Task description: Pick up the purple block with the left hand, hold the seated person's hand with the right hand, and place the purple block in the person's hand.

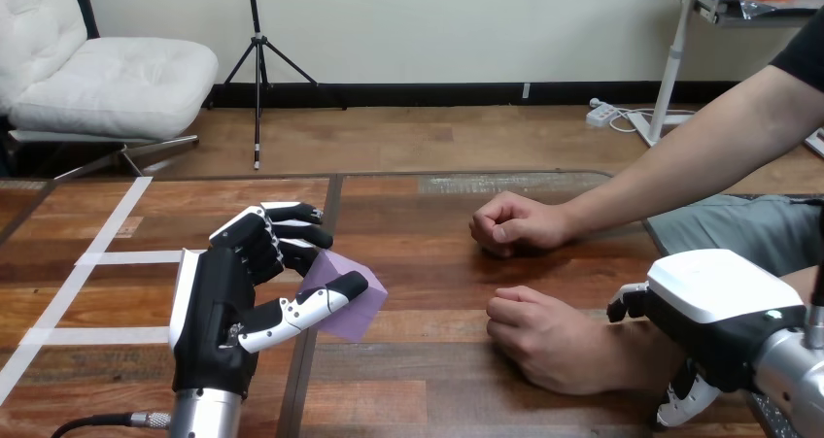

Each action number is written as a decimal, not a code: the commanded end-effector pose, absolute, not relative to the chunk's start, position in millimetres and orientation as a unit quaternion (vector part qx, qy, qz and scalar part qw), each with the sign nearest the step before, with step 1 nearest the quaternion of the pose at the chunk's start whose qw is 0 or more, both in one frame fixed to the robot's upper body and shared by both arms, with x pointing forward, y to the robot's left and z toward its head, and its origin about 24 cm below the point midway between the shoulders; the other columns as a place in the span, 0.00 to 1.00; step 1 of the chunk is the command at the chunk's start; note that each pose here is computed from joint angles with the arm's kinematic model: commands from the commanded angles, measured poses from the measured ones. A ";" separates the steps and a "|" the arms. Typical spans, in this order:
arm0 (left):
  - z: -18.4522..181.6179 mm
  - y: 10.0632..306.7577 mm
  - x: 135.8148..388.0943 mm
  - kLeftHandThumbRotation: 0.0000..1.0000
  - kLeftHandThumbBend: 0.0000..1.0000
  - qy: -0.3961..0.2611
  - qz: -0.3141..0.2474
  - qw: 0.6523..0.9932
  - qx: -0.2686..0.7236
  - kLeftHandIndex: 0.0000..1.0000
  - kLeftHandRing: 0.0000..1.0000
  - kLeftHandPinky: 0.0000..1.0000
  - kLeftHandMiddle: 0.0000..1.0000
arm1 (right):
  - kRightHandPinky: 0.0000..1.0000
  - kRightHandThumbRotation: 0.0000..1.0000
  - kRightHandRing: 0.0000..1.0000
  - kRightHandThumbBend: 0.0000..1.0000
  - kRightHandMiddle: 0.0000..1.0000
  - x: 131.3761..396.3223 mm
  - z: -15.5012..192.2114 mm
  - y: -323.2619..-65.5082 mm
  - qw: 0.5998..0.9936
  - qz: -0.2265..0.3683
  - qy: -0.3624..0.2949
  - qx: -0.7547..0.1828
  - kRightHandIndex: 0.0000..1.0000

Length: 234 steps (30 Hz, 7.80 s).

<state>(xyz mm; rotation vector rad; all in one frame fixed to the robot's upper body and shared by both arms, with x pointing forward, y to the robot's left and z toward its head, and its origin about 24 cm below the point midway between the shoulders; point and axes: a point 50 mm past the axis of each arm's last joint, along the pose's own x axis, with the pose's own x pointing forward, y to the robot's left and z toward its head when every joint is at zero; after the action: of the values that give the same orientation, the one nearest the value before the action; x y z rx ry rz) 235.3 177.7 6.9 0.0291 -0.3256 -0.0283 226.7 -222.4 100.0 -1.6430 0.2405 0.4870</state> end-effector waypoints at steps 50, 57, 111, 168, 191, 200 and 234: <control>31.5 172.5 237.5 0.11 0.82 -0.227 -0.019 0.974 0.010 0.55 0.42 0.36 0.51 | 0.55 0.00 0.63 0.73 0.66 258.2 92.5 -219.5 0.607 0.207 0.132 -0.756 0.68; 31.1 172.2 237.0 0.10 0.82 -0.225 -0.020 0.974 0.005 0.55 0.43 0.36 0.51 | 0.64 0.00 0.71 0.74 0.73 258.8 92.5 -220.1 0.615 0.202 0.127 -0.752 0.73; 31.9 175.0 238.3 0.11 0.82 -0.227 -0.017 0.974 0.022 0.55 0.42 0.35 0.51 | 0.33 0.00 0.44 0.77 0.50 263.3 89.5 -217.7 0.674 0.170 0.105 -0.711 0.59; 33.4 175.7 238.2 0.11 0.82 -0.230 -0.015 0.973 0.020 0.55 0.42 0.35 0.51 | 0.31 0.00 0.40 0.79 0.47 262.6 79.9 -215.0 0.679 0.186 0.120 -0.700 0.52; 33.1 175.1 237.7 0.11 0.82 -0.229 -0.016 0.973 0.012 0.55 0.42 0.35 0.51 | 0.32 0.00 0.41 0.76 0.49 260.8 71.7 -214.7 0.674 0.198 0.126 -0.700 0.51; 32.9 175.5 237.3 0.11 0.82 -0.229 -0.017 0.973 0.015 0.55 0.42 0.36 0.51 | 0.36 0.00 0.44 0.74 0.52 260.5 68.0 -214.6 0.668 0.202 0.130 -0.704 0.53; 33.3 176.5 235.1 0.11 0.82 -0.228 -0.016 0.973 0.017 0.55 0.42 0.35 0.51 | 0.43 0.00 0.55 0.80 0.62 259.5 51.2 -215.1 0.662 0.222 0.162 -0.698 0.66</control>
<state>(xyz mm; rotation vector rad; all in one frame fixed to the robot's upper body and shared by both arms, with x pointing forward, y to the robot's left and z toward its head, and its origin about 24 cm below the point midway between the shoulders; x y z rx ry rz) 225.6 176.6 12.9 0.0354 -0.3625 -0.0305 259.2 -221.7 62.4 -1.6037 0.3502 0.4518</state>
